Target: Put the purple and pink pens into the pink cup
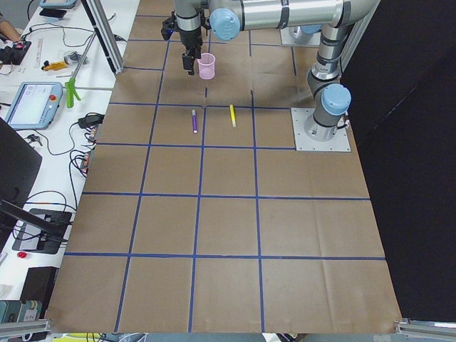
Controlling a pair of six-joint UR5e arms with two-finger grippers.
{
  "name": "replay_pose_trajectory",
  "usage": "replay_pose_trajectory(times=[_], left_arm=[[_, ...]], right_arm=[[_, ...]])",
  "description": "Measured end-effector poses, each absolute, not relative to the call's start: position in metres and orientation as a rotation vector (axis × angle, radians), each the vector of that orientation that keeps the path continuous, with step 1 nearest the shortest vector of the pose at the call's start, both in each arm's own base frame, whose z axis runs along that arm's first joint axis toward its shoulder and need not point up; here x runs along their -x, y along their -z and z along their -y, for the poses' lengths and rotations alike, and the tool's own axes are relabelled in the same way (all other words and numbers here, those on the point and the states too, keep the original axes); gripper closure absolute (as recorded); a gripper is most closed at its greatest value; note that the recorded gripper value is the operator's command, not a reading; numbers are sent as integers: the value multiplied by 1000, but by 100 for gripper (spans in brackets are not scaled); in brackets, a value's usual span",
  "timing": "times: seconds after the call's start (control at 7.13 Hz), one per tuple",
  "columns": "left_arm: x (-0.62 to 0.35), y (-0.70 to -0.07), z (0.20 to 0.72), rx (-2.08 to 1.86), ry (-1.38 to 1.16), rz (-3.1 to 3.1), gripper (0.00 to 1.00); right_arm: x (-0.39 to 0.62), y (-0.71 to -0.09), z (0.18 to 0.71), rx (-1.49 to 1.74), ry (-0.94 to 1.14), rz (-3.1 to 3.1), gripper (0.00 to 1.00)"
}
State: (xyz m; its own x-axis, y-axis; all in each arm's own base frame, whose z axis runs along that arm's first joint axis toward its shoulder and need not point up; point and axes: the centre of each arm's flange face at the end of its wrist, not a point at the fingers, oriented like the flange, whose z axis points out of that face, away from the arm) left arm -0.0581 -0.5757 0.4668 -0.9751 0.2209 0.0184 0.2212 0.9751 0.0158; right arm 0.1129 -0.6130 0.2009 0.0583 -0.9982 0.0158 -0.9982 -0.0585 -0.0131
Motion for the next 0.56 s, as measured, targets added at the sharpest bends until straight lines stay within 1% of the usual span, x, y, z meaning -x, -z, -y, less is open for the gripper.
replay_pose_trajectory(times=[0.14, 0.28, 0.56], left_arm=[[56, -462, 579, 391, 39, 3098, 0], [53, -449, 588, 532, 56, 3066, 0], [47, -409, 615, 923, 65, 2962, 0]], right_arm=[[-113, -200, 614, -2283, -31, 2157, 4], [-113, -199, 615, -2281, -31, 2159, 4], [-113, -199, 615, -2279, -32, 2159, 4]])
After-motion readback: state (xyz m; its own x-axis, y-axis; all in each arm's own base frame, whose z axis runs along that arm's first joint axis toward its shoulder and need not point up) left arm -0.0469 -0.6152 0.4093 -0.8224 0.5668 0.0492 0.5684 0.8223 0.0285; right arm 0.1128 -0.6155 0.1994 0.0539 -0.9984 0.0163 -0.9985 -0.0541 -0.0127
